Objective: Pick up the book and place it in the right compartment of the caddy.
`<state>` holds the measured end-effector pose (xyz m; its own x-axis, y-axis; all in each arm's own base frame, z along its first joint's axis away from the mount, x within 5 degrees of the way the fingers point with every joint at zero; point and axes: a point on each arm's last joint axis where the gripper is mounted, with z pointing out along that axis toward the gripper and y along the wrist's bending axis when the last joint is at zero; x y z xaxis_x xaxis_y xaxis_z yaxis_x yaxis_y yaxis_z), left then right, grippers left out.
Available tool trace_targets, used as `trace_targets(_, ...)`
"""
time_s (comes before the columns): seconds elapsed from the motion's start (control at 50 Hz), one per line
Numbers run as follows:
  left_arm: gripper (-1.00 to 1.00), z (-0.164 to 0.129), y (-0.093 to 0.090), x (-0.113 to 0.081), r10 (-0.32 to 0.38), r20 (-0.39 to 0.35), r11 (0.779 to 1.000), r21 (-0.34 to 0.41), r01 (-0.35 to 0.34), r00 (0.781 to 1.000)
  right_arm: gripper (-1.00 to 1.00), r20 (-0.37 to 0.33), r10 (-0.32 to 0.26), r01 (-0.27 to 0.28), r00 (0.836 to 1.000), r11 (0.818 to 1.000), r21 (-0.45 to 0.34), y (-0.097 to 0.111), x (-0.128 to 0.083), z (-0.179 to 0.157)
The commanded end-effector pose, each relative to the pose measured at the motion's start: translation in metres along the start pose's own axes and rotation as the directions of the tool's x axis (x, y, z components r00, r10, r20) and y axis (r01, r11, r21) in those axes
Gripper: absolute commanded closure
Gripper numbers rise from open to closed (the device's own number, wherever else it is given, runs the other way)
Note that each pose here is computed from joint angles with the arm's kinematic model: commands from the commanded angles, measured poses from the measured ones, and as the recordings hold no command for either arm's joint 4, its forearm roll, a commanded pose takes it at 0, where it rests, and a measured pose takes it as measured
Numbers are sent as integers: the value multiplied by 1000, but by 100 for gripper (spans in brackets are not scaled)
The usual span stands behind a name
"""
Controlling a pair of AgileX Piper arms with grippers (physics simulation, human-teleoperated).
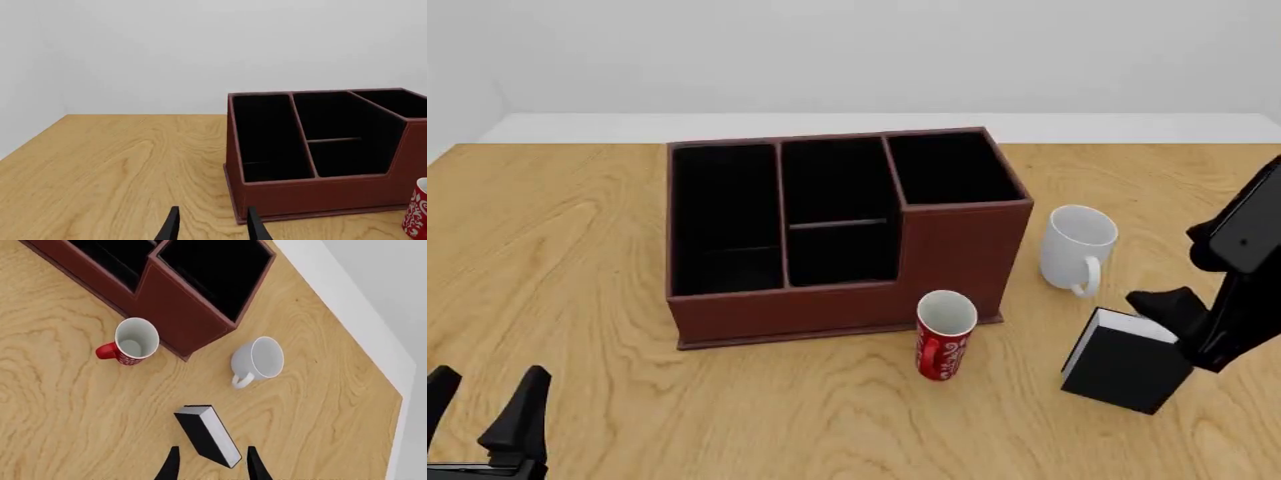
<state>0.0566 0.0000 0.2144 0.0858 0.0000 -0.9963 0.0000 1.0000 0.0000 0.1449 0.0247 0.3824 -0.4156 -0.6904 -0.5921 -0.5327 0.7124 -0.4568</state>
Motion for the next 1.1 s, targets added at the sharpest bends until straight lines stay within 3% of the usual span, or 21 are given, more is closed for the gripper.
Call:
trace_targets(0.02,-100,0,0,0,0,0,1000,0,0,1000,-100,-46,-26,25,999,999,-21,-8,-6,6)
trace_targets(0.48,-100,0,0,0,0,0,1000,0,0,1000,-100,-107,-42,41,993,999,-16,-26,-9,25)
trace_targets(0.72,-100,0,0,0,0,0,1000,0,0,1000,-100,-103,-25,24,994,1000,-6,-32,-14,34)
trace_targets(1.1,-100,0,0,0,0,0,1000,0,0,1000,-100,-143,3,-10,990,999,-46,-21,-2,61)
